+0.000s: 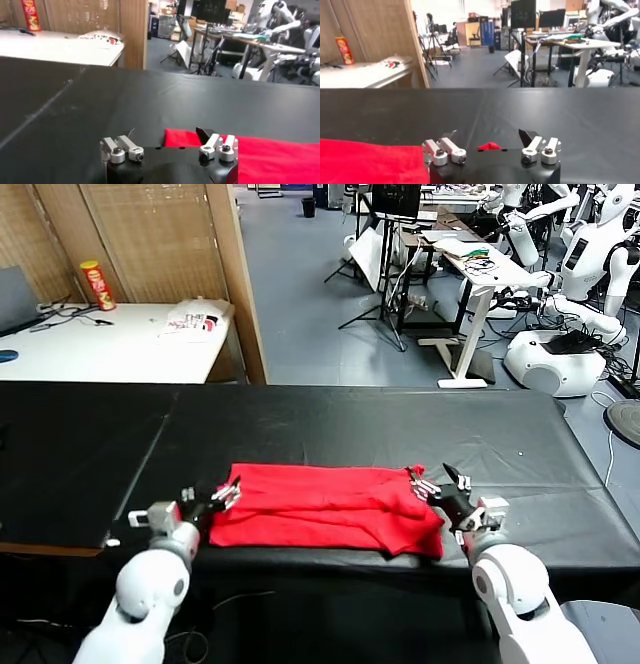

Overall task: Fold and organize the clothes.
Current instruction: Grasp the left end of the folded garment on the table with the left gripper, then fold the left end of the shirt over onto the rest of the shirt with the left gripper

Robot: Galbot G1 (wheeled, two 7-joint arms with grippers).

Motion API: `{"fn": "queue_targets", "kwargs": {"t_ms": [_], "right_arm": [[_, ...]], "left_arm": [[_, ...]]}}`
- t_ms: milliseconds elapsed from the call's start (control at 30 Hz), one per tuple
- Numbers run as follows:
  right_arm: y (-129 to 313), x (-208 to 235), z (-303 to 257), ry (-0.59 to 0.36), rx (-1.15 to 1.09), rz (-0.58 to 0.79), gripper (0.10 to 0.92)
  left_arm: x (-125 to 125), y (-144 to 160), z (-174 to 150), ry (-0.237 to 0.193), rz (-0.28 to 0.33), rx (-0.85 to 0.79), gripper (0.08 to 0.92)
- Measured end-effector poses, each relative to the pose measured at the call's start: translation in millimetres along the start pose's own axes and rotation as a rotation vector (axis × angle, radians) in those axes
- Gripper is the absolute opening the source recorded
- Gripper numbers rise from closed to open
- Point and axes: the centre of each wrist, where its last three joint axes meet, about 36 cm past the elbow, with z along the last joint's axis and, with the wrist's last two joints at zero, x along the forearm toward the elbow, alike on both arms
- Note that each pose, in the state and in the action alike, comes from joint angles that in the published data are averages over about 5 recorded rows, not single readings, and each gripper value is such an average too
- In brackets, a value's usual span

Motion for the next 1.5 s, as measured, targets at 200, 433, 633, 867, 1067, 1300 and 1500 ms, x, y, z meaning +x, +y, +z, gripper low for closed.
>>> {"fn": "queue_targets", "kwargs": {"t_ms": [200, 433, 633, 867, 1067, 1300, 1500], "right_arm": [[-0.2, 4.0, -4.1, -0.015, 0.007, -0.003, 0.798], [1.2, 4.7, -3.2, -0.026, 0.02, -0.005, 0.798], [3.2, 4.8, -1.2, -0.039, 0.043, -0.01, 0.798], [5.2, 4.3, 1.1, -0.043, 0.051, -0.007, 0.798], [5.6, 7.1, -0.3, -0.049, 0.05, -0.004, 0.798], [9.0, 6.8, 2.0, -0.05, 0.038, -0.004, 0.798], [12.9, 7.4, 7.0, -0.047, 0.035, 0.003, 0.798]], "left_arm": [[14.2, -6.2, 18.9, 0.02, 0.001, 0.008, 0.798], [14.8, -15.3, 32.1, 0.035, 0.01, 0.008, 0.664], [6.8, -16.3, 34.4, 0.054, 0.028, 0.046, 0.418], [3.4, -8.3, 32.5, 0.053, 0.035, -0.003, 0.157], [6.8, 17.0, 28.6, -0.011, -0.073, -0.226, 0.158], [19.3, 78.0, 3.6, -0.066, -0.235, -0.523, 0.159], [22.9, 112.3, -28.1, -0.098, -0.308, -0.646, 0.159]]}}
